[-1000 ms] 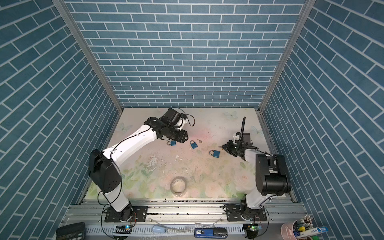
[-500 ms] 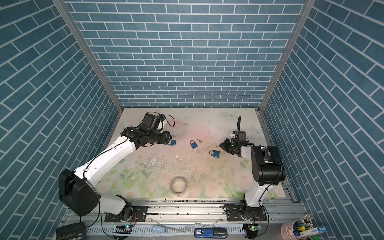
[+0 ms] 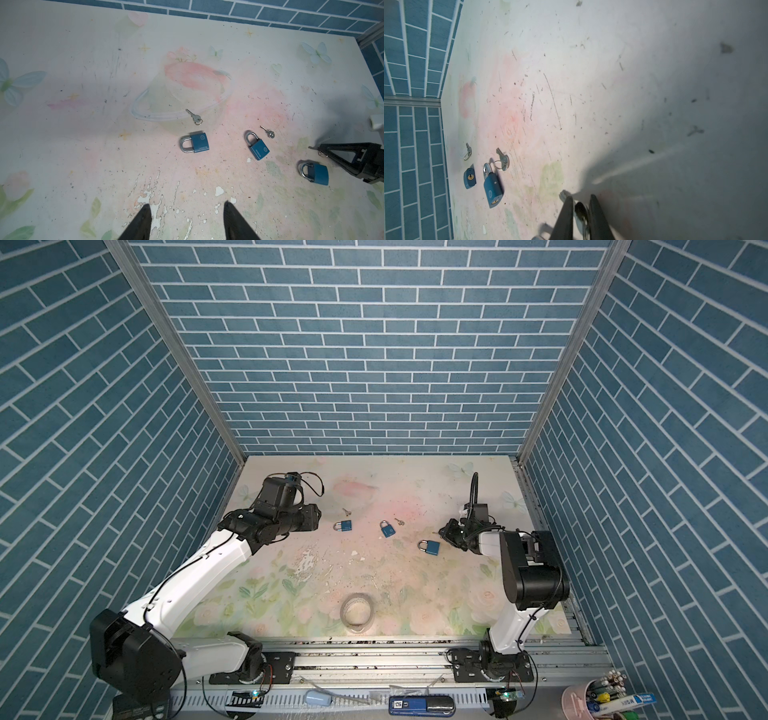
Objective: Lock with the key
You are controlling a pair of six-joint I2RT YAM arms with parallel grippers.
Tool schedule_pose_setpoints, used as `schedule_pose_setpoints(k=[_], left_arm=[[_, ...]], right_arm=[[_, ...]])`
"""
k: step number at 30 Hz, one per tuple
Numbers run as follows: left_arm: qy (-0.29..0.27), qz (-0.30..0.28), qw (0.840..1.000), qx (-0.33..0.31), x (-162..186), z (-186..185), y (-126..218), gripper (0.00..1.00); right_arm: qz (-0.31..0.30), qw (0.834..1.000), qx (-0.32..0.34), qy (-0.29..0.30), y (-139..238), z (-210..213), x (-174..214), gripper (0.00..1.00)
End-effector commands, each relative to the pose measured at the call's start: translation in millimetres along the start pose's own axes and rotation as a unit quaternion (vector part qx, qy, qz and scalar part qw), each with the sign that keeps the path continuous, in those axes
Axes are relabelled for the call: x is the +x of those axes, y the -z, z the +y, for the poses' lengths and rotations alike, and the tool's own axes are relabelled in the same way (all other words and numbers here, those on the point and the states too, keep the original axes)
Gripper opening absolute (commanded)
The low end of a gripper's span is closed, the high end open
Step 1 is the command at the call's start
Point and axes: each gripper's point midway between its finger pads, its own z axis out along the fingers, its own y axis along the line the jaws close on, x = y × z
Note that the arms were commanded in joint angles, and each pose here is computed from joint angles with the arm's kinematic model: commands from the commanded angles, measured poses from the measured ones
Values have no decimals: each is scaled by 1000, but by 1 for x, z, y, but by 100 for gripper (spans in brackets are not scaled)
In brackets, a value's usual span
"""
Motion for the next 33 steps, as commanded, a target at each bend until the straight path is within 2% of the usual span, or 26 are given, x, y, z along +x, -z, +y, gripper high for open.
schedule_pose_setpoints(k=[1, 4, 6, 7, 8, 11, 13, 15, 16, 17, 19, 22, 25, 28, 31, 33], left_arm=[[15, -28, 999, -29, -8, 17, 2, 60], [15, -36, 998, -47, -9, 26, 4, 62], [16, -41, 998, -55, -9, 31, 4, 66], [17, -44, 997, -58, -10, 33, 4, 80], [17, -47, 997, -63, -11, 36, 3, 99], [23, -55, 995, -79, -13, 45, 4, 100], [26, -60, 994, -85, -16, 49, 5, 100], [26, -70, 992, -105, -19, 56, 8, 100], [27, -74, 990, -117, -20, 61, 10, 99], [31, -83, 987, -134, -21, 68, 12, 99], [36, -97, 980, -168, -22, 81, 17, 100], [47, -122, 962, -241, -21, 107, 26, 99], [44, -148, 939, -306, -22, 128, 33, 100], [17, -182, 931, -315, -24, 133, 29, 100], [0, -221, 925, -310, -20, 135, 21, 100], [-29, -241, 922, -301, -10, 136, 10, 100]], right_arm=[[7, 999, 40, 13, 2, -12, 5, 20], [5, 998, 54, 20, 6, -15, 3, 25], [6, 997, 66, 26, 8, -16, 0, 27], [5, 997, 75, 29, 9, -18, -1, 36], [5, 995, 90, 32, 11, -20, -3, 41], [1, 992, 119, 43, 19, -25, -8, 42], [-7, 990, 132, 56, 26, -24, -13, 57], [-14, 986, 153, 64, 35, -26, -18, 57], [-17, 985, 159, 73, 39, -25, -20, 81], [-21, 983, 166, 81, 45, -24, -23, 92], [-32, 980, 168, 97, 54, -17, -31, 98], [-63, 976, 172, 120, 71, -3, -47, 98], [-134, 958, 212, 142, 104, 1, -71, 99], [-208, 928, 266, 159, 138, -3, -93, 99], [-214, 904, 294, 224, 148, -4, -98, 99], [-213, 888, 325, 244, 150, -15, -100, 99]])
